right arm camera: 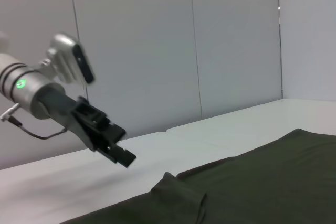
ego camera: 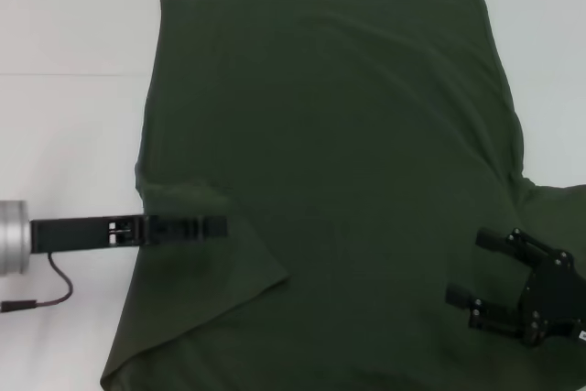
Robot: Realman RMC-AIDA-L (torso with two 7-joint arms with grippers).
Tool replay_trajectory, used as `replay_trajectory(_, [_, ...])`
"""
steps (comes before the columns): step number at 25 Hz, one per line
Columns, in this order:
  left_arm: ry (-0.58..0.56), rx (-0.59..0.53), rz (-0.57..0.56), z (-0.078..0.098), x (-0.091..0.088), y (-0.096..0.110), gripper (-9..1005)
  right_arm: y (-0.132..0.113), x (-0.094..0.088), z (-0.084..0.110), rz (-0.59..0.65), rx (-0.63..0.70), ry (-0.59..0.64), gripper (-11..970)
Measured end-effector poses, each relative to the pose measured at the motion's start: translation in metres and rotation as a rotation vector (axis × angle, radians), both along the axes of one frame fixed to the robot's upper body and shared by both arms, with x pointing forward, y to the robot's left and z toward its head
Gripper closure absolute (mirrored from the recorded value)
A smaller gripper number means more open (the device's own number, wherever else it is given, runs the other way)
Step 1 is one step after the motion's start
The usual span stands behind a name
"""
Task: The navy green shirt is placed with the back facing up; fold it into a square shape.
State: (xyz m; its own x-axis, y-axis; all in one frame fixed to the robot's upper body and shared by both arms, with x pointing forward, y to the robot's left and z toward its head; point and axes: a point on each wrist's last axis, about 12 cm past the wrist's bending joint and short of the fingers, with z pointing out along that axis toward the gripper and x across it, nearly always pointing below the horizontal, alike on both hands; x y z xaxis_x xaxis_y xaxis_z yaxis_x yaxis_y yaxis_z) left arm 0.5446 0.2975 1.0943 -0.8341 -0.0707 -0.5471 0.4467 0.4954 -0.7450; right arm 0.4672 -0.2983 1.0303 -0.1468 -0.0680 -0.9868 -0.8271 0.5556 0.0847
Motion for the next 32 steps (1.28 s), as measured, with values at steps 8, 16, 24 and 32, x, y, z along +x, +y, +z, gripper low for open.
replay_trajectory(8, [-0.526,0.146,-0.077,-0.007,-0.033,0.018,181,-0.002,0.001,-0.001,-0.015,-0.009,0.003,27])
replay_trajectory(16, [-0.673,0.312,-0.103,-0.025,-0.055,0.029,62,-0.008,-0.001,-0.004,-0.057,-0.018,0.024,28])
replay_trajectory(24, [-0.676,0.325,-0.098,-0.027,-0.059,0.032,62,-0.052,0.009,0.030,-0.177,0.112,0.298,28])
replay_trajectory(32, [-0.681,0.314,-0.109,-0.025,-0.059,0.031,62,-0.101,0.018,0.090,-0.366,0.135,0.817,29])
